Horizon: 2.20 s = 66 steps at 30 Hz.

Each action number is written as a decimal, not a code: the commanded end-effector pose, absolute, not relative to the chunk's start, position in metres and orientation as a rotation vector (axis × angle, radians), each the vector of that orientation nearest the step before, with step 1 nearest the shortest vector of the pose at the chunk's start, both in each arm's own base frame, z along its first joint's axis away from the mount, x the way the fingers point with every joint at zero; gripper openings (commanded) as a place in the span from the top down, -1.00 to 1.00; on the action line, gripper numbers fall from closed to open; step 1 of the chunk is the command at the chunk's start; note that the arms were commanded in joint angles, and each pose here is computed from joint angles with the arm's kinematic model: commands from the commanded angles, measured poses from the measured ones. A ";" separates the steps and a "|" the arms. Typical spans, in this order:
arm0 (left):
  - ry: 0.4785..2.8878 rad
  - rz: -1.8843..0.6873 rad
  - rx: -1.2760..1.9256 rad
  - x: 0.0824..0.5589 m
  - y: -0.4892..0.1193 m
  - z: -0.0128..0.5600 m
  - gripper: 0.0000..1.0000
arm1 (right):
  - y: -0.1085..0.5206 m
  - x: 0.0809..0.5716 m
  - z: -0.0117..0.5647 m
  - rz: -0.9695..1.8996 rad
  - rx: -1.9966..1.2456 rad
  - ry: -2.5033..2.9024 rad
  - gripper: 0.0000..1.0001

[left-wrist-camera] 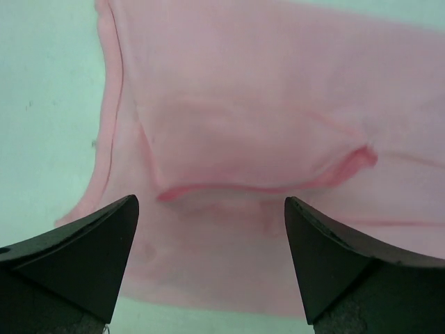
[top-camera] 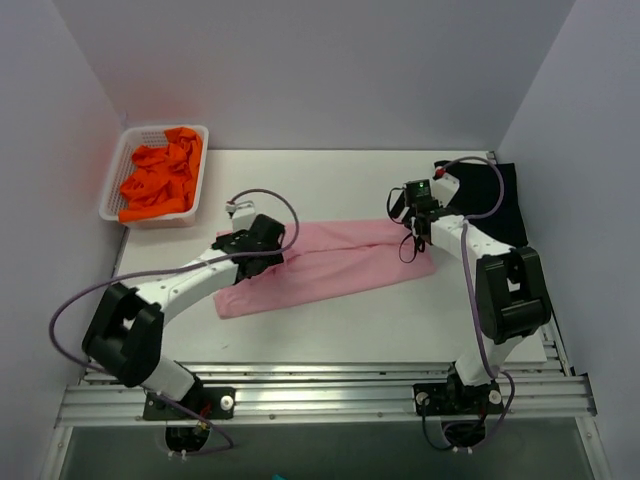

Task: Fold and stack the t-shirts
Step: Fold the tshirt

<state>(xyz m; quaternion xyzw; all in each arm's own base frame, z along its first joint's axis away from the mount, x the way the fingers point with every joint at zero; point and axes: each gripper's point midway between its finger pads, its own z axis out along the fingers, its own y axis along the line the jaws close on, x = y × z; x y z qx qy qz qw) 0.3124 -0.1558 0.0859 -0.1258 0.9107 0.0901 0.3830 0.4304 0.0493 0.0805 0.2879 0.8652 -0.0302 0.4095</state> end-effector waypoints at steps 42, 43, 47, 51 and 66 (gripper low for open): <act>2.571 -0.248 -0.017 0.295 -0.213 0.042 -0.78 | 0.049 0.431 0.082 -0.087 0.707 2.176 -1.00; 2.568 -0.234 -0.027 0.296 -0.212 0.042 -0.77 | 0.049 0.430 0.082 -0.087 0.707 2.176 -1.00; 2.446 -0.250 -0.099 0.304 -0.204 0.080 -0.75 | 0.049 0.430 0.085 -0.086 0.702 2.170 -1.00; 2.304 -0.253 -0.161 0.319 -0.186 0.126 -0.82 | 0.049 0.431 0.087 -0.081 0.701 2.164 -1.00; 2.518 -0.164 -0.343 0.371 -0.160 0.029 -0.70 | 0.046 0.441 0.071 -0.087 0.702 2.189 -0.99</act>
